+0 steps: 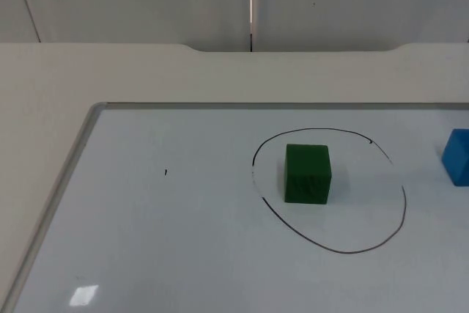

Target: Push the two cubes into the marked area.

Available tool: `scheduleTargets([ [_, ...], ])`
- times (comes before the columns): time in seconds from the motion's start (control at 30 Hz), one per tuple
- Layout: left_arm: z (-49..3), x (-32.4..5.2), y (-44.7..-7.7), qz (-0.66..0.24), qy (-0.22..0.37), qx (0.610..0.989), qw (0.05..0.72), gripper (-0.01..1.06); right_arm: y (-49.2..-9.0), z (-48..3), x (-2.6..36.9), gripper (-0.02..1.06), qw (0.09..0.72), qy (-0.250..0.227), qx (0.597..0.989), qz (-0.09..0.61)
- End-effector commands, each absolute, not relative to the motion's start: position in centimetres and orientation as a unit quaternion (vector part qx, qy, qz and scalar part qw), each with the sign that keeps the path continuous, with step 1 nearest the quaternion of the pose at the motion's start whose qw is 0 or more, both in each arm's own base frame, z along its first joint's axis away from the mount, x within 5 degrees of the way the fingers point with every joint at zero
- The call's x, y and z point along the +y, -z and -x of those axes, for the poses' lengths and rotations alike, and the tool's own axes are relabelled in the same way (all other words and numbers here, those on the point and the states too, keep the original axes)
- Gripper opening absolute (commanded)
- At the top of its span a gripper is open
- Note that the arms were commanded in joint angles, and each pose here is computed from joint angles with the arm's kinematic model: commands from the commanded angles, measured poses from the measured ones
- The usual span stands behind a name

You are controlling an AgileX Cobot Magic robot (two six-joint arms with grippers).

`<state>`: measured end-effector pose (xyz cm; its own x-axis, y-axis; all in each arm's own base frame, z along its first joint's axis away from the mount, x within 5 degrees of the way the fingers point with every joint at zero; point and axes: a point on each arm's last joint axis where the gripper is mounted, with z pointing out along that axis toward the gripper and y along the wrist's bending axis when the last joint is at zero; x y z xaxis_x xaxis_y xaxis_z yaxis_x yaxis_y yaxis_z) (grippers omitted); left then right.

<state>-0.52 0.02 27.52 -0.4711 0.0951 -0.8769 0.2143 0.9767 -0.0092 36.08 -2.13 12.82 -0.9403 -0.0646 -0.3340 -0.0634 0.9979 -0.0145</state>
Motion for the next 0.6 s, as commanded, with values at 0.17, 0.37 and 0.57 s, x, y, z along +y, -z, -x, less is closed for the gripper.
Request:
scheduleTargets([
  [0.17, 0.53, -0.05, -27.48, -0.087, 0.065, 0.854, 0.509, 0.00, -13.06, -36.62, -2.06, 0.00, 0.199, -0.016, 0.980, 0.007],
  [0.37, 0.53, -0.05, -27.48, -0.087, 0.065, 0.854, 0.509, 0.00, -13.10, -36.71, -2.03, 0.00, 0.204, -0.018, 0.979, 0.003],
  [0.57, 0.53, -0.05, -27.48, -0.087, 0.065, 0.854, 0.509, 0.00, -13.09, -36.68, -2.02, 0.00, 0.203, -0.019, 0.979, 0.001],
])
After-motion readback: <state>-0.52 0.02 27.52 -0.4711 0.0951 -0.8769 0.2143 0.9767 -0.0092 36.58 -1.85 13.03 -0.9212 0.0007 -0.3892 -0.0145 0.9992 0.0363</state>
